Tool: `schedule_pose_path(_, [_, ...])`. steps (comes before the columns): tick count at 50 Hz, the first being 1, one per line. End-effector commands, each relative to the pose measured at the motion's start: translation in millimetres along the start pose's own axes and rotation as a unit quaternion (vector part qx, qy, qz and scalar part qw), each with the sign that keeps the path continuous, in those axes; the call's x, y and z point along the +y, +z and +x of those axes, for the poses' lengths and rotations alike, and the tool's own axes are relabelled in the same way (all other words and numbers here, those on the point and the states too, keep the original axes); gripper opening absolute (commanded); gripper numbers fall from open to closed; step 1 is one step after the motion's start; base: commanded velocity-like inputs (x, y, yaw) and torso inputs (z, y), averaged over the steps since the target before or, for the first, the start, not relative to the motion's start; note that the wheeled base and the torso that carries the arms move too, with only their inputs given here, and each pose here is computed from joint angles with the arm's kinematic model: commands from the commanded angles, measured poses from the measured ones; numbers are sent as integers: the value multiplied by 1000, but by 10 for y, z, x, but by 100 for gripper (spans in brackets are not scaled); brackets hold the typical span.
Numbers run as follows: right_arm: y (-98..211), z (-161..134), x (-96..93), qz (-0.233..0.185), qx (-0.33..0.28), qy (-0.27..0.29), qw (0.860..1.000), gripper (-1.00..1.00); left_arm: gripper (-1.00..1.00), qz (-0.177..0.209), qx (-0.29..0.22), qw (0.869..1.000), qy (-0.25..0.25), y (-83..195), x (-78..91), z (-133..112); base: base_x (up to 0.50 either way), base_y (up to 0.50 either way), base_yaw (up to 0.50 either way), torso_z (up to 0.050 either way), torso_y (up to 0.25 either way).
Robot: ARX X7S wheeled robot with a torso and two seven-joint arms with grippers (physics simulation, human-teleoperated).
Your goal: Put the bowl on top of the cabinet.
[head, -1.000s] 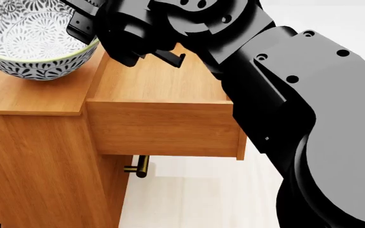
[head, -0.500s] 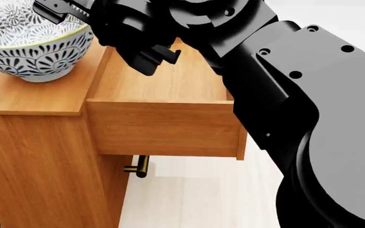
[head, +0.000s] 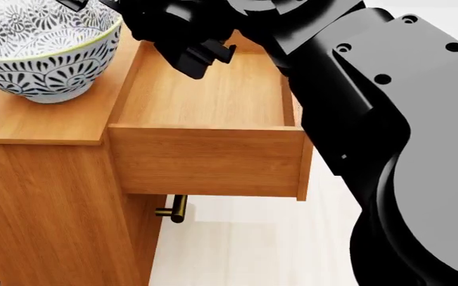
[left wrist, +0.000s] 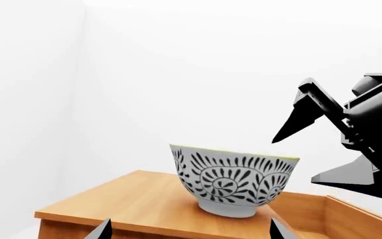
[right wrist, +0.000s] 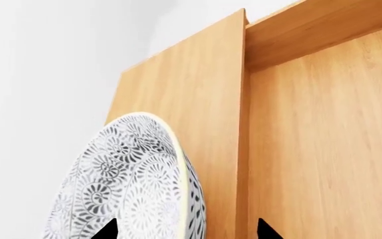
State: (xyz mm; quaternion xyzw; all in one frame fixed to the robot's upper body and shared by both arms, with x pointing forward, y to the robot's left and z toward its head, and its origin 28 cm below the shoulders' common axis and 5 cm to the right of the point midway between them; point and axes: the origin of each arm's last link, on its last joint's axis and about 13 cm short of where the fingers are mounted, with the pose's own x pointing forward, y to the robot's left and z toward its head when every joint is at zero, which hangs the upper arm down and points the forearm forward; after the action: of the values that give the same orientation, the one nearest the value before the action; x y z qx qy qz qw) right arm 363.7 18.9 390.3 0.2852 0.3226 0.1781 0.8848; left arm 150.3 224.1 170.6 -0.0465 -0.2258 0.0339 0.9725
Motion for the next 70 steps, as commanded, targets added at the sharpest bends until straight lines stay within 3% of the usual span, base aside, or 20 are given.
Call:
schedule_pose_path(1, [72,-44,-23,-5,-13,12,1000,100,100,3,1,1000,-1,-21,-4,0,0,0,0,0,0])
schedule_pose_path(17, [186,-106,-92,-27,-41,23,999,100,100,6,3,1000,-9,-23,-42,-23,0,0,0,0,0])
schedule_pose_path(22, [196,-75,-156,-55,-55,32,996,100,100,7,3,1000,-10,-20,-49,-27,0,0,0,0,0])
schedule_pose_path(29, [232,-77,-278,-46,-66,26,996,100,100,9,5,1000,-11,-27,-53,-32,0,0,0,0,0])
schedule_pose_path(39, [78,-217,-425,-53,-104,26,993,100,100,9,4,1000,-11,-22,-53,-33,0,0,0,0,0])
schedule_pose_path(45, [-28,-305,-497,-91,-131,-4,987,100,100,9,4,1000,-12,-27,-54,-36,0,0,0,0,0])
schedule_pose_path(48, [-72,-359,-512,-90,-139,-1,986,100,100,10,4,1000,-12,-30,-55,-37,0,0,0,0,0])
schedule_pose_path(53, [-190,-458,-575,-142,-178,-3,974,100,100,10,4,1000,-12,-31,-54,-37,0,0,0,0,0])
schedule_pose_path(57, [-262,-533,-640,-155,-213,-16,964,100,100,10,4,1000,-12,-29,-54,-38,0,0,0,0,0])
schedule_pose_path(59, [-321,-585,-679,-179,-245,-32,952,100,100,10,4,1000,-12,-27,-57,-38,0,0,0,0,0])
schedule_pose_path(63, [-404,-649,-716,-191,-267,-33,944,100,100,10,4,1000,-13,-32,-62,-40,0,0,0,0,0])
schedule_pose_path(70, [-582,-774,-798,-225,-323,-52,918,100,100,11,5,1000,-16,-29,-76,-52,0,0,0,0,0])
